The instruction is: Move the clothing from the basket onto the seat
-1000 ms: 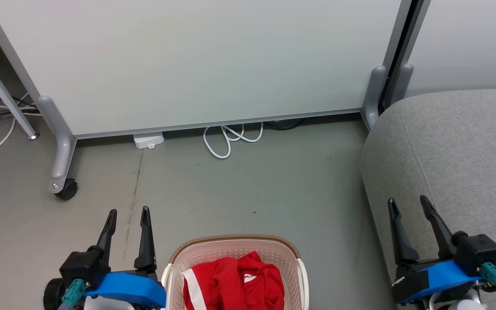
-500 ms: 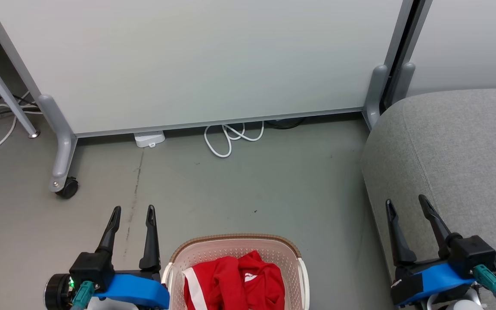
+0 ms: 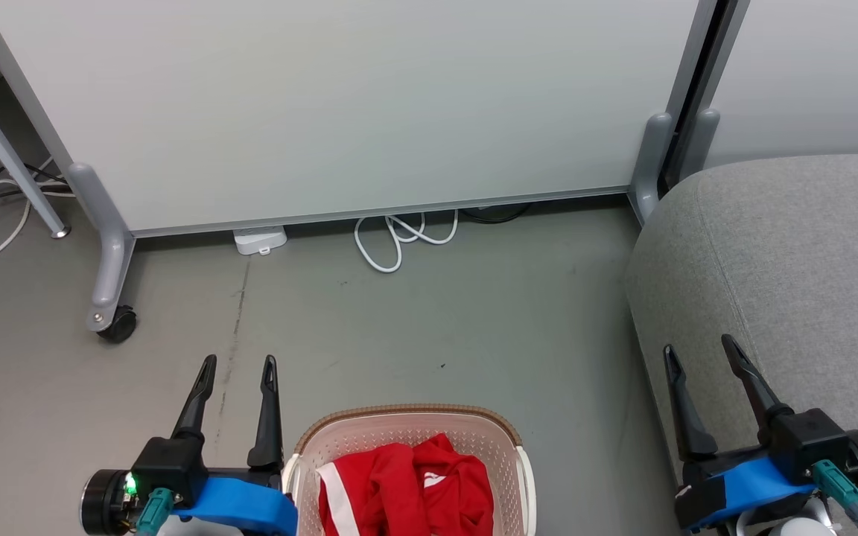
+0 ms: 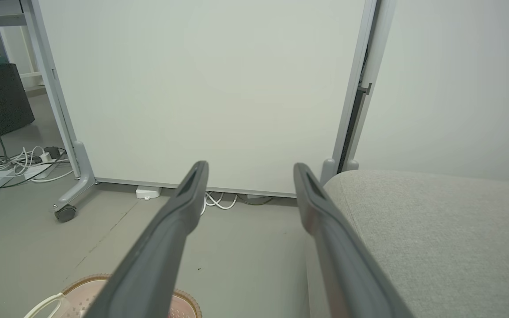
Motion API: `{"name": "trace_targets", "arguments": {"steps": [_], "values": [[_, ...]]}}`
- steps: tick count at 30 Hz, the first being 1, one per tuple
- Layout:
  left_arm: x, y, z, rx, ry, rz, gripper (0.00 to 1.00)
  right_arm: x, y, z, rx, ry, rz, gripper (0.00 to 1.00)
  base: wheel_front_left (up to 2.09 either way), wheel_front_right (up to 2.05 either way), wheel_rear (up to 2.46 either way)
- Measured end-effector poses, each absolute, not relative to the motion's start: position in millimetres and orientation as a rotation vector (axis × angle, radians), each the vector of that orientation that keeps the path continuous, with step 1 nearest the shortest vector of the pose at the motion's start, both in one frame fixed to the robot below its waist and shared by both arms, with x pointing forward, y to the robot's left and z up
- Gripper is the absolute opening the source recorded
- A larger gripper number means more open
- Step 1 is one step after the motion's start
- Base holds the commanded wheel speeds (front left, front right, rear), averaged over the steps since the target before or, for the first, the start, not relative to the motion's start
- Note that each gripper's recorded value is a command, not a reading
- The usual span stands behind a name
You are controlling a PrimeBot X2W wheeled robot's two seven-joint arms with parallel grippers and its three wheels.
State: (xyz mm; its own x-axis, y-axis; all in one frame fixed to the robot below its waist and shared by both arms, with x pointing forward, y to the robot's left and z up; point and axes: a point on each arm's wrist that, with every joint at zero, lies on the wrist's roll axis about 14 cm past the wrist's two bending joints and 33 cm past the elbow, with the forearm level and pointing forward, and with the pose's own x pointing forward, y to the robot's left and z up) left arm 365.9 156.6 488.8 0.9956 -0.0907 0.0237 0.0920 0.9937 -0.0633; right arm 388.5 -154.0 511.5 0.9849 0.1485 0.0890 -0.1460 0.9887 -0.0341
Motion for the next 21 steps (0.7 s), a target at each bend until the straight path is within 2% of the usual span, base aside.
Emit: {"name": "trace_targets", "arguments": {"steps": [13,21], "values": [[368,153,481,-0.068,0.002,-0.103,1.00,389,-153,511,-0.023,-0.090,0.150,1.00,0.00,0.00,0.00],[378,137,413,-0.125,0.222,-0.135,1.00,402,-156,510,-0.027,-0.092,0.147,1.00,0.00,0.00,0.00]]}}
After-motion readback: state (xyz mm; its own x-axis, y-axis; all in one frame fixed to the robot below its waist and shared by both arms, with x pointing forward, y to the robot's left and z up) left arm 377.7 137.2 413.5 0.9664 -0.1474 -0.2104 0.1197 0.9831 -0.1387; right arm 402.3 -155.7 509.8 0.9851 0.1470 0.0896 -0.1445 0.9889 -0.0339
